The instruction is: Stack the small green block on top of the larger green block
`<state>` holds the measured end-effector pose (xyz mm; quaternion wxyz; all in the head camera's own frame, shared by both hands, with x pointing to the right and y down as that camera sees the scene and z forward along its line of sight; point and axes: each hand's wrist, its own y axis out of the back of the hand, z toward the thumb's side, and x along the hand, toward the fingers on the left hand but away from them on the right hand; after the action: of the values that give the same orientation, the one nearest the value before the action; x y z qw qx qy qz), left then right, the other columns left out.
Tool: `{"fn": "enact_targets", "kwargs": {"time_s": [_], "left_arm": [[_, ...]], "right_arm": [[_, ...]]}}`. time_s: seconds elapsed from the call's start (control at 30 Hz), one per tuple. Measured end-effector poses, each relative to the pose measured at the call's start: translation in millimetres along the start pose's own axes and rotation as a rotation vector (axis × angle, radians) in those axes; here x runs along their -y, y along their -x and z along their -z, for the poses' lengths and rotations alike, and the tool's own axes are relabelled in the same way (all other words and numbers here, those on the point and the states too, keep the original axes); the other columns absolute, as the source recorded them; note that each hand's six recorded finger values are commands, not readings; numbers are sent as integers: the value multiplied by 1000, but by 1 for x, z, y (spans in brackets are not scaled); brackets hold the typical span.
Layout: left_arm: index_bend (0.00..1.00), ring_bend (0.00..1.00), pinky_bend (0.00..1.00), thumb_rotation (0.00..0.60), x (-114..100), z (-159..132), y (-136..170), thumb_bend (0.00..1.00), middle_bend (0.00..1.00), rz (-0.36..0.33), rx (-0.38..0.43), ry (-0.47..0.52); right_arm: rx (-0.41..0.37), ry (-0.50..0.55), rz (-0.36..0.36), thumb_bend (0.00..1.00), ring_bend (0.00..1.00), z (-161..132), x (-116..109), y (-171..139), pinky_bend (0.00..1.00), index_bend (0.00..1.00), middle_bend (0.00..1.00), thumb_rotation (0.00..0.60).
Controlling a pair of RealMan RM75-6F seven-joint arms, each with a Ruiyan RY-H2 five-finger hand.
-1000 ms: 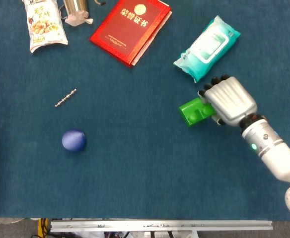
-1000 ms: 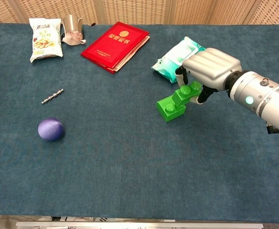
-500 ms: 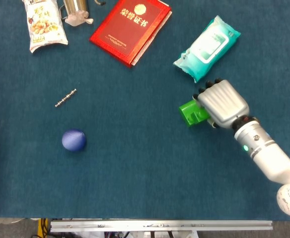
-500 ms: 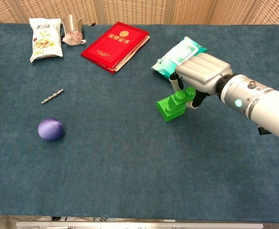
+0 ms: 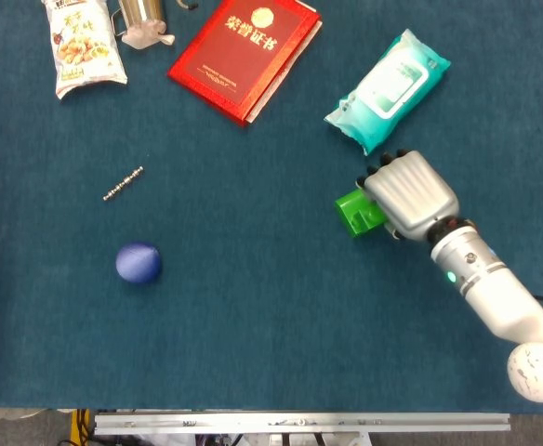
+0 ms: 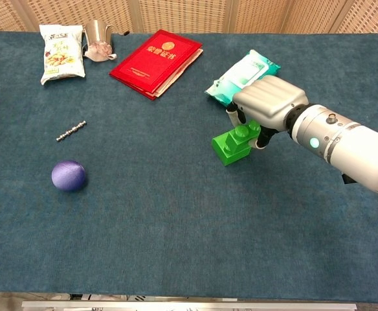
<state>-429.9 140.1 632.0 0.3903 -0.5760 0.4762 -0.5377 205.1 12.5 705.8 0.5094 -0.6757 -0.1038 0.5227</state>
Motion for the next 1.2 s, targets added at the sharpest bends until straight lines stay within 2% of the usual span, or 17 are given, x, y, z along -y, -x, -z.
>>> {"fn": "enact_targets", "kwargs": {"time_s": [1.2], "left_arm": [[50, 112, 115, 600, 2, 5, 2, 219, 124, -2, -13, 6]], "right_arm": [[-15, -106, -28, 245, 314, -13, 4, 9, 349, 585, 473, 600]]}}
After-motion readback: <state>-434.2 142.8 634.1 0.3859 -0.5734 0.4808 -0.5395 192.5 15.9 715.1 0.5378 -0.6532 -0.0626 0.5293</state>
